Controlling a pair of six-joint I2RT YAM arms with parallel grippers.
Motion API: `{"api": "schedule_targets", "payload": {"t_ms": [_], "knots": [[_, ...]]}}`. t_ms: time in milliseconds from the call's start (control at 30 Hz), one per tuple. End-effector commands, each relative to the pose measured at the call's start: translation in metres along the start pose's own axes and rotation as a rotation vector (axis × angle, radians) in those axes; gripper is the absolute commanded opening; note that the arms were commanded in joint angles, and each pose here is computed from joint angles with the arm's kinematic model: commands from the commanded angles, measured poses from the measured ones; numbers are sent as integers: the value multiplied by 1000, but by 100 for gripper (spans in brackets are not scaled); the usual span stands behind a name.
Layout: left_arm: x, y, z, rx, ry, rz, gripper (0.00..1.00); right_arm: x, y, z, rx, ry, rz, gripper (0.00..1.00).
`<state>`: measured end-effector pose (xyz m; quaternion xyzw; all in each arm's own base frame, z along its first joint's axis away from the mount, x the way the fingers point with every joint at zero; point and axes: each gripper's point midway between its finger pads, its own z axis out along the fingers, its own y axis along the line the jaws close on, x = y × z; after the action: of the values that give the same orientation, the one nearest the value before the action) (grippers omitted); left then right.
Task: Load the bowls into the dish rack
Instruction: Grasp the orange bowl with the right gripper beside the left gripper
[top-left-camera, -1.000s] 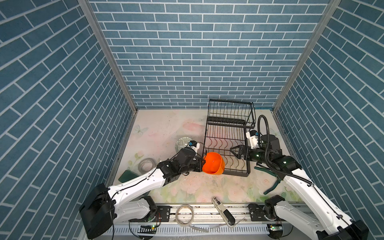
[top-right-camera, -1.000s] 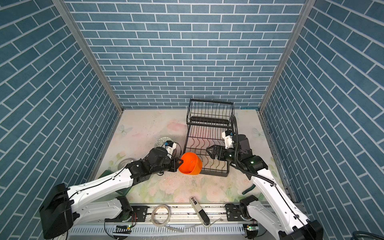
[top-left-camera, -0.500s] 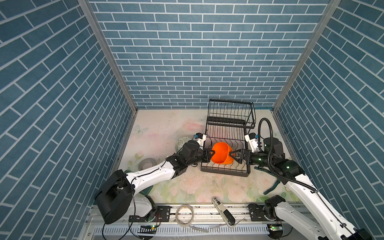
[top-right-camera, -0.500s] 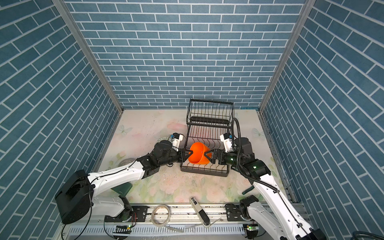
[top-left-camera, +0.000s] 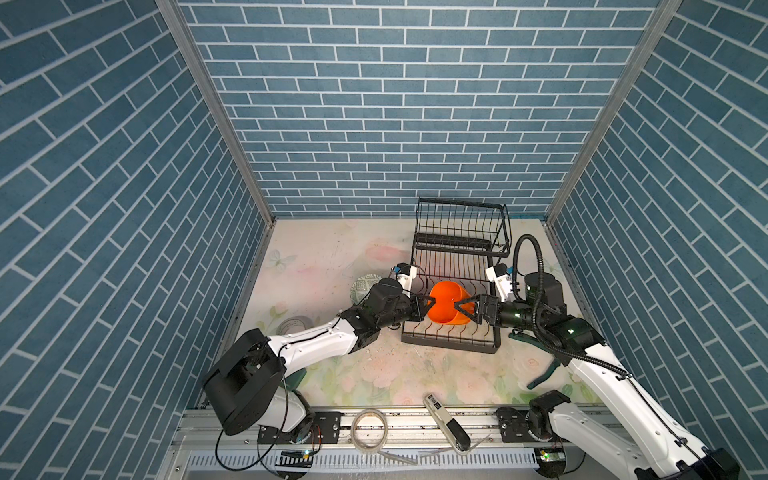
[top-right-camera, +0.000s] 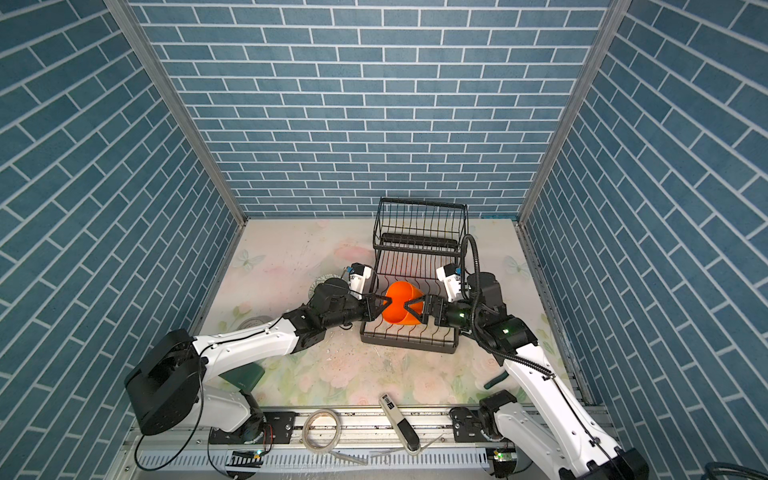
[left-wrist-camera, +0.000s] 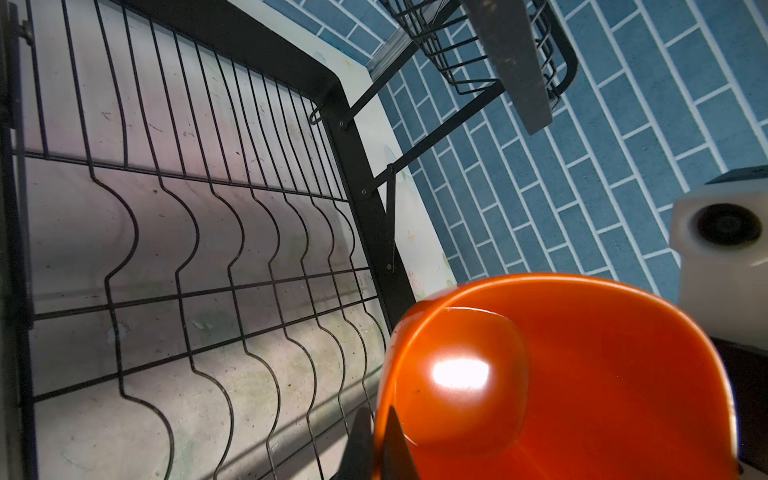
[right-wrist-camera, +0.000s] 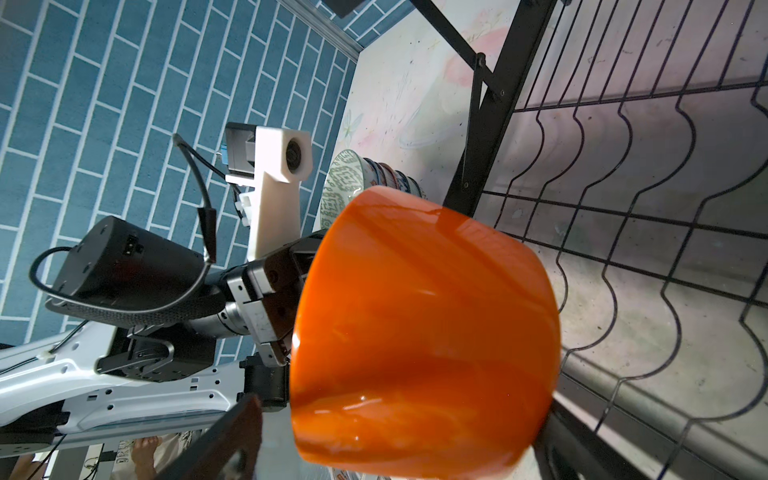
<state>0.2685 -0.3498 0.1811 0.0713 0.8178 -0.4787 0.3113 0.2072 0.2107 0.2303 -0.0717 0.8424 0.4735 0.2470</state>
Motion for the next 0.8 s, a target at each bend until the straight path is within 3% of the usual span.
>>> {"api": "schedule_targets", "payload": {"t_ms": [0, 667, 767], "knots": [[-23, -26, 0, 85, -59, 37, 0, 0, 4, 4, -28, 10, 15, 97], [-21, -22, 7, 85, -41, 30, 0, -5, 1, 11, -34, 6, 19, 70], [-20, -21, 8, 83, -33, 34, 7, -6, -1, 11, -25, 2, 17, 68]]}}
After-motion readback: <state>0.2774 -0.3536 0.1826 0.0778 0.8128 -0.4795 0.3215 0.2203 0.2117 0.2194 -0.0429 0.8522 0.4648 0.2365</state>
